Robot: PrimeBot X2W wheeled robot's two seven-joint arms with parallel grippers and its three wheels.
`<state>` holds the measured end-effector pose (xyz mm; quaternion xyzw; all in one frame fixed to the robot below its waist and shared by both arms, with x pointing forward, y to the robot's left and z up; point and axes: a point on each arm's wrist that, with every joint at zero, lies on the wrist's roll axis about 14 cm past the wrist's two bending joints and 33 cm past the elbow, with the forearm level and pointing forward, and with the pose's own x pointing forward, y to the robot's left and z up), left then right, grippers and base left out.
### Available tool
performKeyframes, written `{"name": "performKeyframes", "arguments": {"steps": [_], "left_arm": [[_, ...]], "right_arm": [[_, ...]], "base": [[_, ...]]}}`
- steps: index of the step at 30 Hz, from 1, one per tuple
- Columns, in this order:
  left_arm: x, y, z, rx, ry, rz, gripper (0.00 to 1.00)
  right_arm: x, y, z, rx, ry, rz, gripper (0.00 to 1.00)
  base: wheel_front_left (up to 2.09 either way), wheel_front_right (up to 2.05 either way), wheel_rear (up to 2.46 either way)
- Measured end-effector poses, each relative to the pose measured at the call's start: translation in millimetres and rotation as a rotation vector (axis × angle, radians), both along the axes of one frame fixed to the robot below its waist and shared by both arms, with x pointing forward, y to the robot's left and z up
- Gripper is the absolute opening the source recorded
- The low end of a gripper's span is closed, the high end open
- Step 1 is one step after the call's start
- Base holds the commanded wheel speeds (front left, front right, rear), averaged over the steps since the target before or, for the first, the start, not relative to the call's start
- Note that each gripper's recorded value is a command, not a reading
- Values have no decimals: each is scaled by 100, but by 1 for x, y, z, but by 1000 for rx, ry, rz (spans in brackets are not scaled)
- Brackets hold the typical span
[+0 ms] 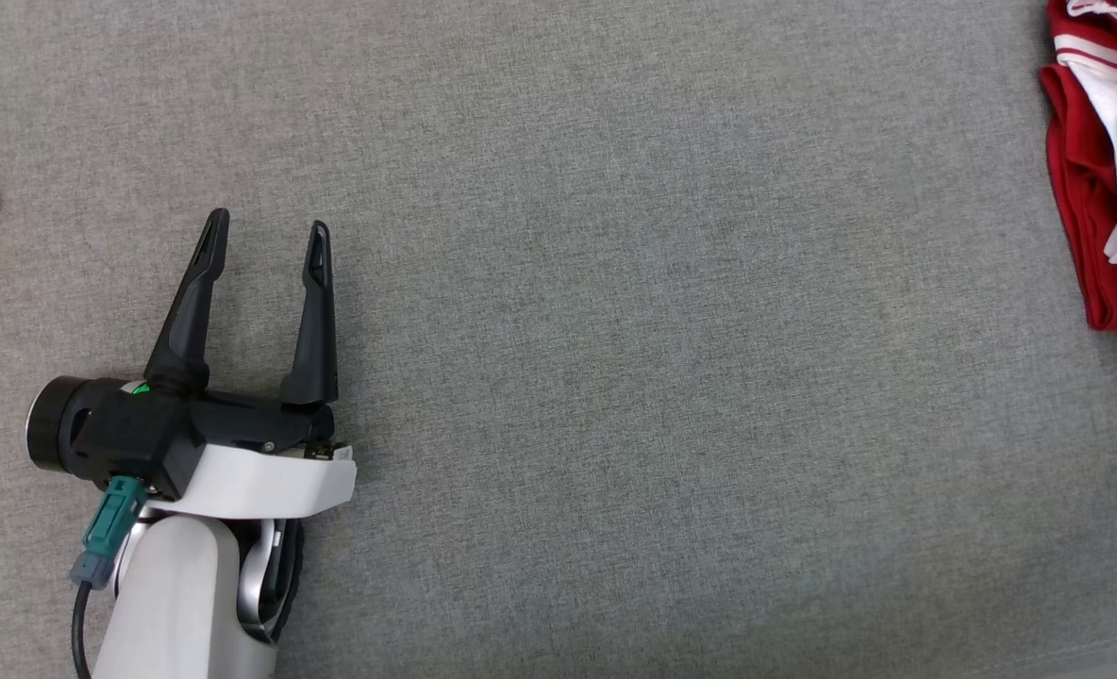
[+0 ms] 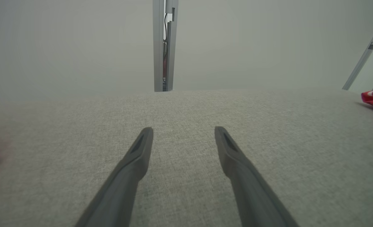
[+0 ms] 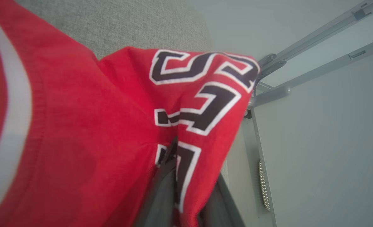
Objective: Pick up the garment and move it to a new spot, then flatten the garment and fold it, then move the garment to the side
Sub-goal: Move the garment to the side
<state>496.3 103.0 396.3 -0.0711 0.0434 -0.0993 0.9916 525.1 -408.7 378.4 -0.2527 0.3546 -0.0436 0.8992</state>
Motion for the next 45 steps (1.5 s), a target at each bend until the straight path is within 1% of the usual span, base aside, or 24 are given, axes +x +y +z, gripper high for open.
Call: {"name": "performKeyframes", "arguments": {"steps": [3,7,17,19,24,29,35,37,41,45], "left_arm": [[0,0,0,0,0,1,100],[0,0,1,2,0,3,100],[-5,1,19,-11,-25,11,100],[-5,1,26,-17,-37,17,100],[-12,3,42,-29,-60,30,100],[-19,5,64,-39,-101,46,100],[-33,7,89,-45,-146,56,100],[-39,8,94,-46,-152,61,100],[-50,7,105,-47,-171,62,100],[-61,6,114,-48,-185,64,100]], "right_arm": [[2,-2,3,0,-20,-15,100],[6,2,7,-4,-38,-4,100],[16,-3,49,-54,-104,10,100],[21,1,61,-57,-139,28,100],[37,30,95,-31,-264,115,100],[45,69,131,30,-402,204,100],[36,115,166,133,-540,287,100],[30,133,176,180,-585,314,100],[11,160,208,264,-717,365,100],[-19,177,219,325,-806,384,100]], "base": [[0,0,0],[0,0,0],[0,0,0],[0,0,0],[0,0,0],[0,0,0],[0,0,0],[0,0,0],[0,0,0],[0,0,0]]}}
